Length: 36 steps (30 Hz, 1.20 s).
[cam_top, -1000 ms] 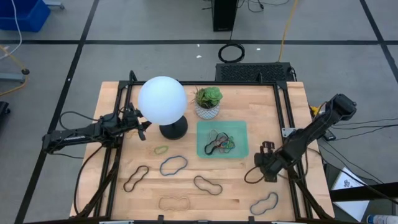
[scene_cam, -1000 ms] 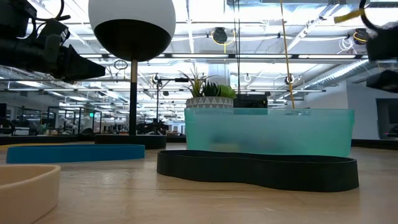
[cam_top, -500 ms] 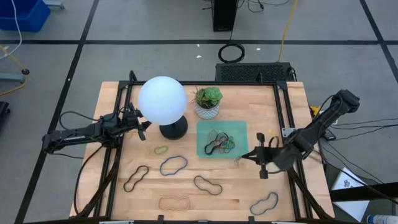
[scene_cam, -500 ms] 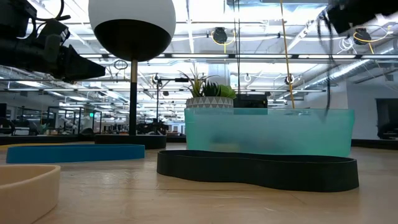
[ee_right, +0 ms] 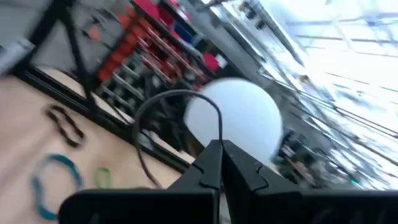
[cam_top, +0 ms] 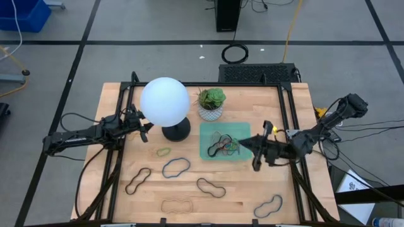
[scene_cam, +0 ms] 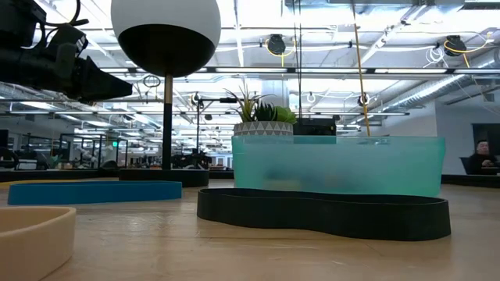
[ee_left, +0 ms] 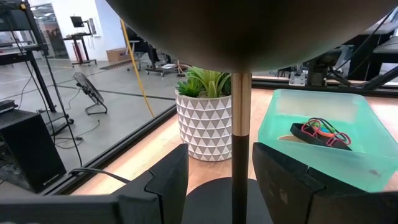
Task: Pick and place rubber bands into bin
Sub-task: Put the violet rubber band into the blue bin
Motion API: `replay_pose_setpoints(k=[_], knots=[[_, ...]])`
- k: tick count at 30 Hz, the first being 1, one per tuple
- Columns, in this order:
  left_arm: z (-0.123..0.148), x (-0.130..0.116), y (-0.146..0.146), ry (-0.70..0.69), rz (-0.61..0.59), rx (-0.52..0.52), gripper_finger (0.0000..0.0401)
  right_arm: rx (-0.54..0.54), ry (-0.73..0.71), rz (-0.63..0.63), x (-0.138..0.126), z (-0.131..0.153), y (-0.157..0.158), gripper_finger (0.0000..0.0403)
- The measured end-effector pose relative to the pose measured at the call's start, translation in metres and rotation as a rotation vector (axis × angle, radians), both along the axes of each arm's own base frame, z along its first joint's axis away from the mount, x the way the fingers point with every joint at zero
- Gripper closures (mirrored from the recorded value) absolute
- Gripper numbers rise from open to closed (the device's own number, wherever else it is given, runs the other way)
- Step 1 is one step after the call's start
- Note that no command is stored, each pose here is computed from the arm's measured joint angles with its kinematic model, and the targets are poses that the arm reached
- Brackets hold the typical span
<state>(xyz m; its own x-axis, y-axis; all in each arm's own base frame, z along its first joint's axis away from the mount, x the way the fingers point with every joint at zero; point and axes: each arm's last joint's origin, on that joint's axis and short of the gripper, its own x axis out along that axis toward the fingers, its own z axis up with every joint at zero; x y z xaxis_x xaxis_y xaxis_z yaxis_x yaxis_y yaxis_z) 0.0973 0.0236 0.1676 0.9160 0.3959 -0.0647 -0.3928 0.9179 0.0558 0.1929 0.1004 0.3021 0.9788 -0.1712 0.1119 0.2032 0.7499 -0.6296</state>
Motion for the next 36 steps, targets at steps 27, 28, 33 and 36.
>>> replay_pose_setpoints(k=[27, 28, 33, 36], knots=[[0.000, 0.000, 0.000, 0.005, -0.001, 0.007, 0.0215, 0.507, 0.643, -0.207, 0.068, -0.133, -0.055, 0.0403], [0.000, 0.000, 0.000, 0.005, -0.001, 0.007, 0.0215, 0.517, 0.667, -0.205, 0.070, -0.138, -0.054, 0.0403], [0.000, 0.000, 0.000, 0.005, -0.001, 0.006, 0.0215, 0.551, 0.744, -0.221, 0.072, -0.157, -0.053, 0.0403], [0.000, 0.000, 0.000, 0.005, -0.001, 0.007, 0.0215, 0.588, 0.773, -0.209, 0.072, -0.161, -0.052, 0.0403]])
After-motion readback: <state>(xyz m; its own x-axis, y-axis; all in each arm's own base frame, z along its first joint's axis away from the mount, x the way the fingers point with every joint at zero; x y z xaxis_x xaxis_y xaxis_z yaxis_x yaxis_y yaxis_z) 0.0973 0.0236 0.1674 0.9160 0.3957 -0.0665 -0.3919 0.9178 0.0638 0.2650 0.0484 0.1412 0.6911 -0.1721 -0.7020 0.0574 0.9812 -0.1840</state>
